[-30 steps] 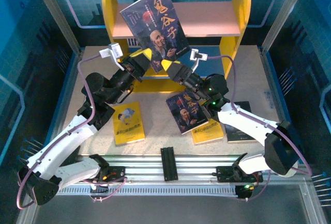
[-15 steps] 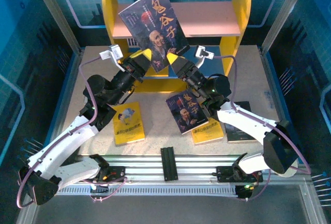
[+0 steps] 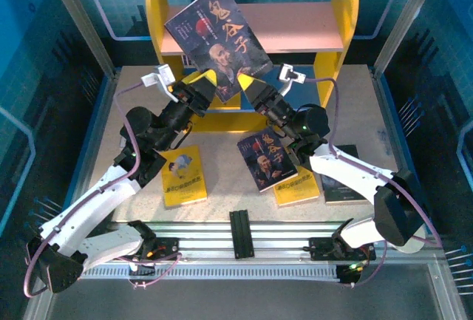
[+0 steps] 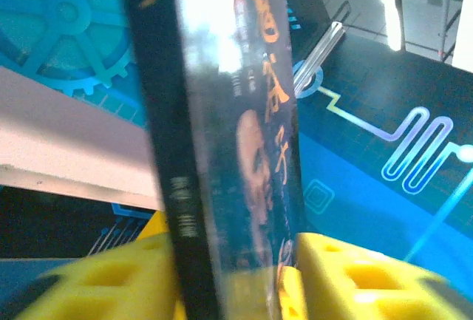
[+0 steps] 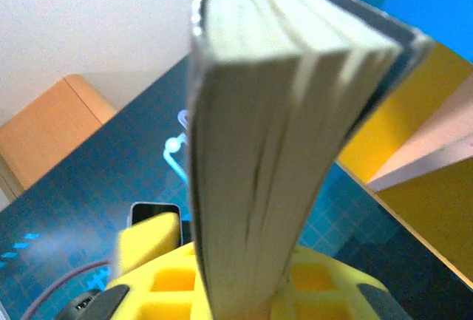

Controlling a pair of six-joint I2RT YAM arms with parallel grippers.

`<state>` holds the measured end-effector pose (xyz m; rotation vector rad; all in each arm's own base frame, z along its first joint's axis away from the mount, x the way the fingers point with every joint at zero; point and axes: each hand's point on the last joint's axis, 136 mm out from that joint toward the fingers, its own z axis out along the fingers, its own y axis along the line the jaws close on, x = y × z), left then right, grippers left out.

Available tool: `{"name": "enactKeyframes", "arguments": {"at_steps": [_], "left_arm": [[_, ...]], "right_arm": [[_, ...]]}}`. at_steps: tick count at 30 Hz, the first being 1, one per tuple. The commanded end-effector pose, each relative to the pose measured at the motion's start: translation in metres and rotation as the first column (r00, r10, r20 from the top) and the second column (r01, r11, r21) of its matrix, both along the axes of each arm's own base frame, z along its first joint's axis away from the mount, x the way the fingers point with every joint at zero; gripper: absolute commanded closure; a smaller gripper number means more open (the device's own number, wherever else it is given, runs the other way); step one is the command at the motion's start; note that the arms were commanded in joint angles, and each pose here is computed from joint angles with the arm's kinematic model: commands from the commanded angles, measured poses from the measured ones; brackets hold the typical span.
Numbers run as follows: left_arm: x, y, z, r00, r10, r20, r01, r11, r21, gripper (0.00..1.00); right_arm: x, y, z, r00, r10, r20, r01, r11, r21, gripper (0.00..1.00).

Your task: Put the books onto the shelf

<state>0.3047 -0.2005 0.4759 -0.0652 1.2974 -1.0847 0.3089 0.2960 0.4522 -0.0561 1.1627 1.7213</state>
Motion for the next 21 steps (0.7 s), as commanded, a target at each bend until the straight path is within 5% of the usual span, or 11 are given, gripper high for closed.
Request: {"name": "enactKeyframes", "arguments": {"at_steps": [1,5,12,21], "left_arm": [[-0.002,0.011,0.009,0.998,0.06,-0.007,-0.06,0.998,0.009,0.39],[-0.004,0.023,0.005,0.99,0.125,-0.072,-0.114,0.984,0.135,0.24],[-0.011,0.048,-0.002,0.961,0.162,-0.226,-0.072,0.931,0.358,0.16],[-0.025,0.054,-0.007,0.922,0.016,-0.386,0.141,0.916,0.375,0.1]], "right_arm": [[-0.009,-0.015,0.031,0.993,-0.038,0.107,0.038,0.999,0.002,1.0],[-0.016,-0.021,0.018,0.994,-0.041,0.105,0.055,0.989,-0.136,1.0],[-0.044,-0.05,-0.003,0.993,-0.033,0.113,0.075,0.919,-0.388,1.0],[-0.07,-0.079,-0.021,0.995,0.073,0.062,-0.021,0.798,-0.602,1.0]]}}
